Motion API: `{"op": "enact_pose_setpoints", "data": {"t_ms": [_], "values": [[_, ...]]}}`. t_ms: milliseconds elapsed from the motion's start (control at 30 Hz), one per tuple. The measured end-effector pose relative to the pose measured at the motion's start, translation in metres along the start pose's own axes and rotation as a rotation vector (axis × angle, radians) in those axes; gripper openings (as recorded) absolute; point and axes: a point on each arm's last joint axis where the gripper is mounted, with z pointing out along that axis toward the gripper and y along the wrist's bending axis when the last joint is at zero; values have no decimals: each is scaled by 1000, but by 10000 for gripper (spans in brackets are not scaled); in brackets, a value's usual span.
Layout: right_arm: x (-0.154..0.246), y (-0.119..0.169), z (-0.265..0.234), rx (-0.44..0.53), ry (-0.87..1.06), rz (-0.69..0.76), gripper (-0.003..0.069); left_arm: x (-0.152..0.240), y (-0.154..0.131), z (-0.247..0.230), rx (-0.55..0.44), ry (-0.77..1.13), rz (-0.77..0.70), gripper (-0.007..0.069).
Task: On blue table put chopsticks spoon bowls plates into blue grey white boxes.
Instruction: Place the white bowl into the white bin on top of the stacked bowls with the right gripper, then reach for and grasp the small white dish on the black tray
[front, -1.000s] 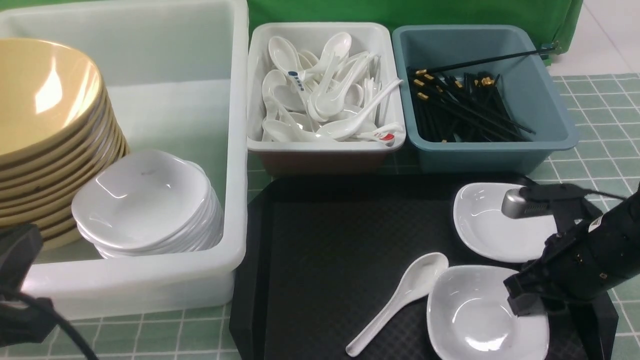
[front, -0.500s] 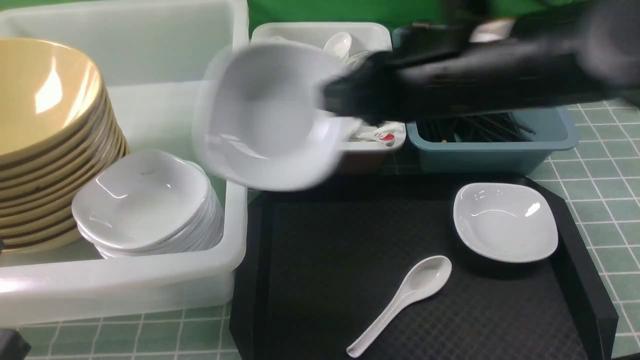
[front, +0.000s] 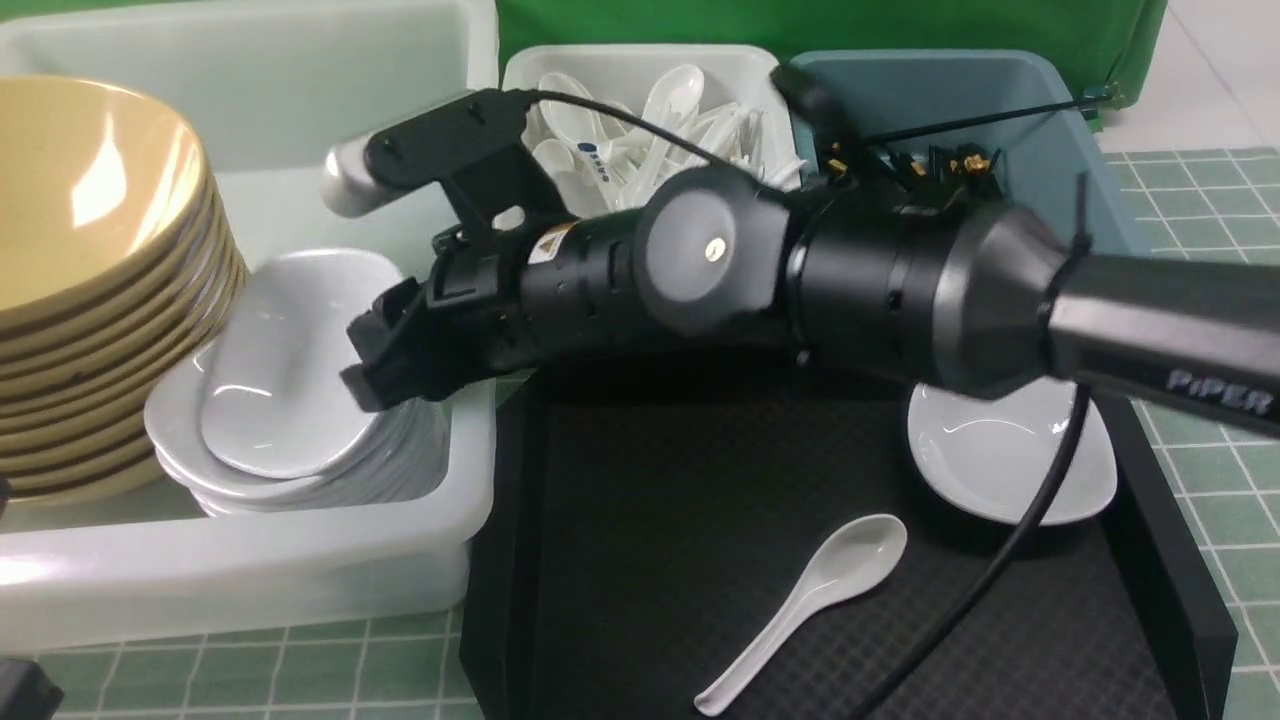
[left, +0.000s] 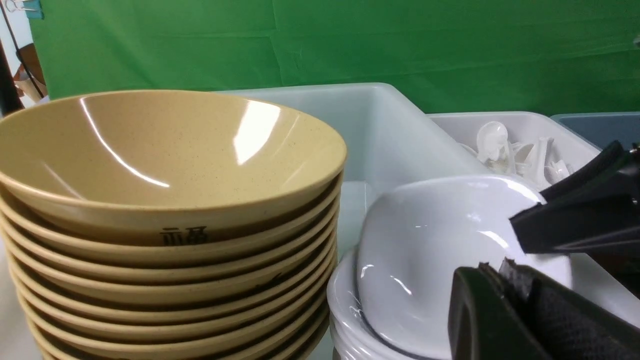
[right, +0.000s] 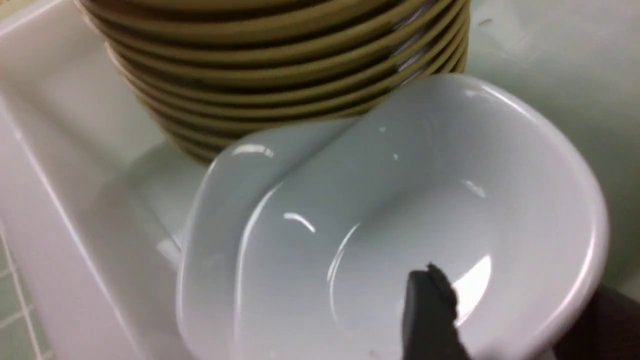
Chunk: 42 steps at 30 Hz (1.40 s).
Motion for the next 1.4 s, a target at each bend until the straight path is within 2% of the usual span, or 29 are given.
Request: {"op": "enact_pose_setpoints", "data": {"t_ms": [67, 100, 133, 233, 333, 367, 400, 500, 700, 867, 900, 1000, 1067, 1100, 1133, 1167, 1300, 1400], "values": [[-6, -14, -27, 5, 72, -55, 471, 0, 0, 0, 0, 0, 0, 1], [-5, -17, -28, 8, 85, -56, 475, 0, 0, 0, 0, 0, 0, 1], [-9, -34, -56, 48, 149, -53, 500, 0, 0, 0, 0, 0, 0, 1], [-9, -67, -107, 178, 273, -7, 491, 0, 0, 0, 0, 0, 0, 1], [23, -109, -143, 334, 429, 107, 417, 0, 0, 0, 0, 0, 0, 1], [30, -114, -146, 348, 448, 126, 404, 0, 0, 0, 0, 0, 0, 1], [65, -132, -151, 391, 539, 207, 344, 0, 0, 0, 0, 0, 0, 1], [125, -154, -155, 438, 642, 319, 221, 0, 0, 0, 0, 0, 0, 1], [175, -169, -139, 487, 606, 378, 52, 0, 0, 0, 0, 0, 0, 1], [176, -163, -110, 434, 509, 482, 36, 2, 1, 1, -7, -9, -1, 1], [170, -155, -99, 374, 485, 488, 46, 3, 1, 2, -10, -11, -2, 1], [157, -146, -91, 311, 467, 481, 78, 4, 1, 2, -11, -11, -2, 1], [141, -145, -94, 280, 476, 435, 172, 3, 1, 2, -12, -14, -2, 1], [136, -147, -100, 288, 487, 420, 216, 3, 1, 2, -12, -14, -2, 1], [136, -148, -100, 290, 491, 419, 216, 3, 1, 2, -12, -14, -2, 1], [132, -155, -114, 326, 512, 413, 296, 3, 1, 2, -12, -15, -2, 1], [135, -178, -143, 436, 540, 427, 439, 3, 1, 2, -12, -15, -3, 1], [142, -194, -148, 486, 526, 444, 491, 3, 1, 2, -10, -15, -8, 1]]}}
